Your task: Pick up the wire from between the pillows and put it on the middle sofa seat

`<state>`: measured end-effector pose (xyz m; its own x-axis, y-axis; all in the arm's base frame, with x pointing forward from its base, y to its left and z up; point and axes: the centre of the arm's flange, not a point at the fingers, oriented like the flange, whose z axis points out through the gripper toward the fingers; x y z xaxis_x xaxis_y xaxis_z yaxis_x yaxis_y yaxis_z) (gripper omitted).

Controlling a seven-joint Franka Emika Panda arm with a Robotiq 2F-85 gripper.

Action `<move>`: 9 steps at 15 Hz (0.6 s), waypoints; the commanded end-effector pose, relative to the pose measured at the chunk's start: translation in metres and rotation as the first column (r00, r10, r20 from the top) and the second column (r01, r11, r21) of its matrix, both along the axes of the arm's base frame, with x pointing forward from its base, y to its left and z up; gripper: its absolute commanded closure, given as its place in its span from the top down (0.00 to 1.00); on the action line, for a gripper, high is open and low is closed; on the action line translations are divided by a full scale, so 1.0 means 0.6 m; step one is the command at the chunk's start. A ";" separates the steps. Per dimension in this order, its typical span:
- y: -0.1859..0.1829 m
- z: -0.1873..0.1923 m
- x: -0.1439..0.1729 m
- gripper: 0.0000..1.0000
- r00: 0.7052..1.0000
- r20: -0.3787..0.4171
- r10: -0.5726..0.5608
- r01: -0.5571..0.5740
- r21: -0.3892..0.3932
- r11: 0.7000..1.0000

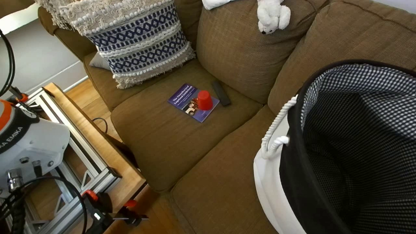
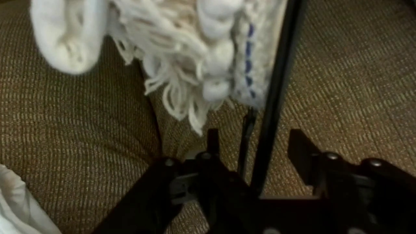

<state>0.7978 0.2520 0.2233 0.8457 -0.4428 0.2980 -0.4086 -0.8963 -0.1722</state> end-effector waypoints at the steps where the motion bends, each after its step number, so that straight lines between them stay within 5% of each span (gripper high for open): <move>1: 0.000 0.021 0.016 0.26 0.998 0.040 -0.047 0.048 -0.036 0.998; 5: -0.014 0.043 0.014 0.00 0.997 0.047 -0.064 0.068 -0.088 0.994; 9: -0.029 0.076 0.019 0.01 0.997 0.049 -0.067 0.071 -0.094 0.993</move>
